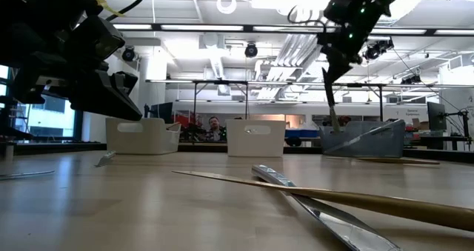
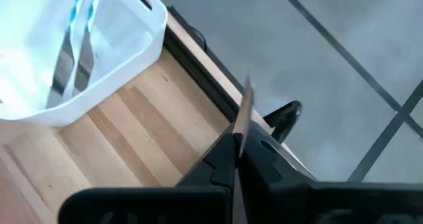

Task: Sort silverware by color (type)
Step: Adjust the green table knives in the bin

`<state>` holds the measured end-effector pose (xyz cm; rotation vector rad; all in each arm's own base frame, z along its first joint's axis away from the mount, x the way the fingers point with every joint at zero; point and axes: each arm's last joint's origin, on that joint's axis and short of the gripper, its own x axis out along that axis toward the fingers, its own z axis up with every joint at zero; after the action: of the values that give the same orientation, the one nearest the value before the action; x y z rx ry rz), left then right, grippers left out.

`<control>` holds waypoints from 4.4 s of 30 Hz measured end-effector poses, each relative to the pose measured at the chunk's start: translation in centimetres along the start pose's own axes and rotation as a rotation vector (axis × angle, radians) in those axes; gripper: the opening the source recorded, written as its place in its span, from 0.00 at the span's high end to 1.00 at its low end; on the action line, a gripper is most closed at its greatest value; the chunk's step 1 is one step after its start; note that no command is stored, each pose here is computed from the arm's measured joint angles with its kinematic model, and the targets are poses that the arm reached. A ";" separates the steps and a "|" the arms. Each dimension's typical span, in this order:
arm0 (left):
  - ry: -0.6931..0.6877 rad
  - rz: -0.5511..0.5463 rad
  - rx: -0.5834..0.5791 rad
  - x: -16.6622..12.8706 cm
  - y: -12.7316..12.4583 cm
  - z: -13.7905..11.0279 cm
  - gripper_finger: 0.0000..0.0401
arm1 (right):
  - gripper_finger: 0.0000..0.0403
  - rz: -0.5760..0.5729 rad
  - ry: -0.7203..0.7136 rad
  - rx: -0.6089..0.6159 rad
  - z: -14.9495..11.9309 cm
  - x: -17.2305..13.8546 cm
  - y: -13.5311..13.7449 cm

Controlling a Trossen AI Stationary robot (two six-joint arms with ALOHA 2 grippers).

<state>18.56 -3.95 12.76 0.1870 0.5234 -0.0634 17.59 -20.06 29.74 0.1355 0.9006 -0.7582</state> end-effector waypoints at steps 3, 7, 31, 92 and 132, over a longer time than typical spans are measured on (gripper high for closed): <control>0.000 0.000 0.000 0.0 0.0 0.0 1.00 | 1.00 -0.014 -0.017 0.002 -0.3 -1.6 -0.1; 0.000 0.000 0.002 0.0 0.0 0.0 1.00 | 1.00 -0.036 -0.008 0.004 -0.9 -3.3 -0.1; -0.008 0.000 0.006 0.0 0.0 0.1 1.00 | 1.00 -0.059 0.107 0.005 -0.6 1.6 -0.2; -0.008 0.000 0.006 0.0 0.0 0.1 1.00 | 0.86 0.043 0.426 0.241 -2.2 2.5 0.2; -0.014 0.001 0.006 0.0 0.0 0.1 1.00 | 0.97 -0.024 0.484 0.151 -8.2 10.3 2.7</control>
<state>18.63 -3.97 12.88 0.1924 0.5089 -0.0653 17.93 -20.29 16.33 0.4569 1.3034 -0.8313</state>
